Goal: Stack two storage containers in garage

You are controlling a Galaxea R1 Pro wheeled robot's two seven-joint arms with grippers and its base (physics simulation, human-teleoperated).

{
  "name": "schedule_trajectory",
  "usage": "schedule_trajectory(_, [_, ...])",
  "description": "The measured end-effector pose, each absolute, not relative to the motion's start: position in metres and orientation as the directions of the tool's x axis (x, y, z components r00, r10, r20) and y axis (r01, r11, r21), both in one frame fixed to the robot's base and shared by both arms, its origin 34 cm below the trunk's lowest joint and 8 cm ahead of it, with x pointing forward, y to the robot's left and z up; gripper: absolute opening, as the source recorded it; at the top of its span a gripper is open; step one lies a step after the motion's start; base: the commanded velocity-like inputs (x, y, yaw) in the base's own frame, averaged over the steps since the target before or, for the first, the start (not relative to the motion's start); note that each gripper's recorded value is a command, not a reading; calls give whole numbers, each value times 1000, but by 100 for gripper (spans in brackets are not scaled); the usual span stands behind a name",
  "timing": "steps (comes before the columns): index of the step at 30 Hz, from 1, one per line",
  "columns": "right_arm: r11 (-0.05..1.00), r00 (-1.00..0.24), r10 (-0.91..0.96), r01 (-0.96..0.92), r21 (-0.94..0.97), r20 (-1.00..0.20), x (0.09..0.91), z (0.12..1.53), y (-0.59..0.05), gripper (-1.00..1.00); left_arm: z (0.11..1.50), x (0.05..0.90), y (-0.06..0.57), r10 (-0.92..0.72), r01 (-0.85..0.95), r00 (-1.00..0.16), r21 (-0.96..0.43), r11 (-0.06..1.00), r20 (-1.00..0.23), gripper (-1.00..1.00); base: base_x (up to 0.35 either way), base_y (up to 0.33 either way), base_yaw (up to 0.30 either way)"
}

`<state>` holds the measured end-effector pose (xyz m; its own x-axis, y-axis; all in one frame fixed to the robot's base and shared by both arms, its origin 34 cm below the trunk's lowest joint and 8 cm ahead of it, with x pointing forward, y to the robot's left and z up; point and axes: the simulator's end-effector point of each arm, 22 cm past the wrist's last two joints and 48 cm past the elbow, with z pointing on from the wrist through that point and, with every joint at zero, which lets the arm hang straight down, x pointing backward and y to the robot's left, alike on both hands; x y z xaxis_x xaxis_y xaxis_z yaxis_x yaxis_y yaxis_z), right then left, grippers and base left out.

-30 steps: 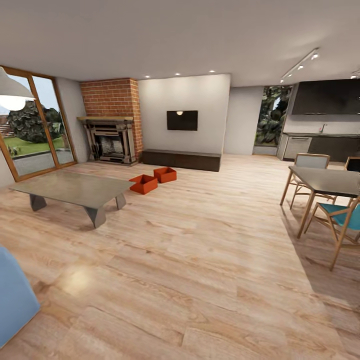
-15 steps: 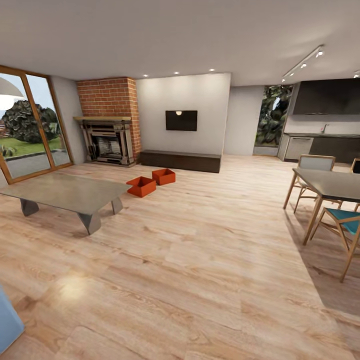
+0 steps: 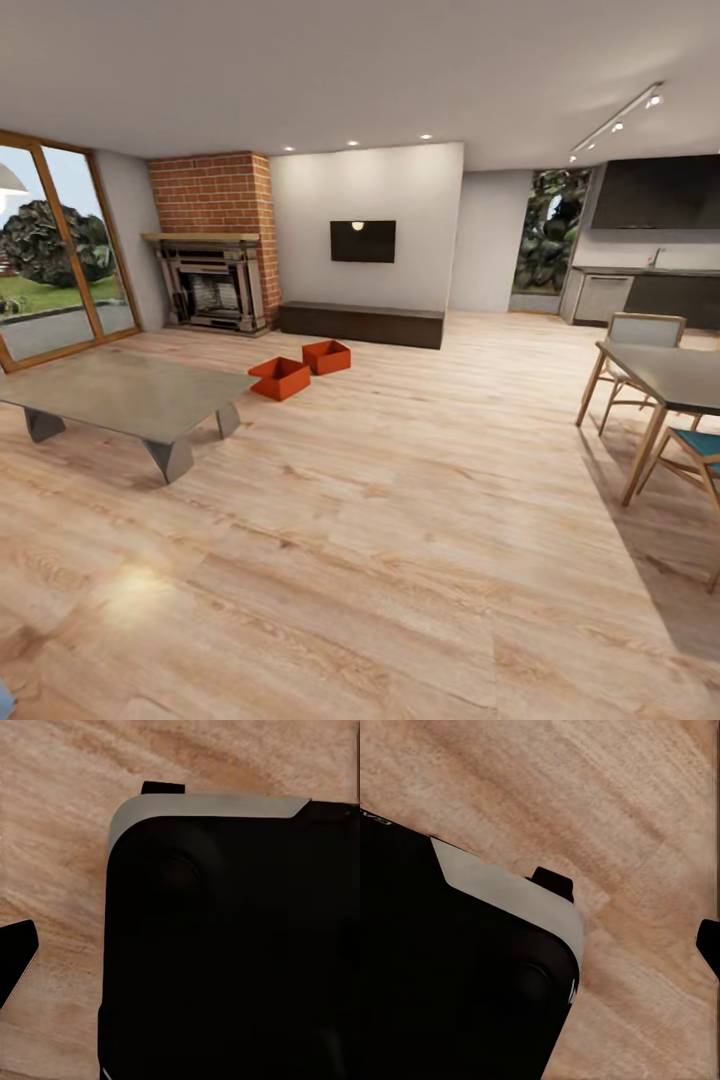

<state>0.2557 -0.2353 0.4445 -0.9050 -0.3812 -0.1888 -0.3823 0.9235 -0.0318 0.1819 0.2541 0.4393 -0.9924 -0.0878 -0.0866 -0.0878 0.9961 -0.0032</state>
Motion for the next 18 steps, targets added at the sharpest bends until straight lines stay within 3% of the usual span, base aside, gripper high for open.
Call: schedule_trajectory(18, [923, -905, -381, -382, -32, -189, 256, 445, -235, 100, 439, 182, 255, -88, -88, -992, -2, 996, -86, 100, 322, 0, 0])
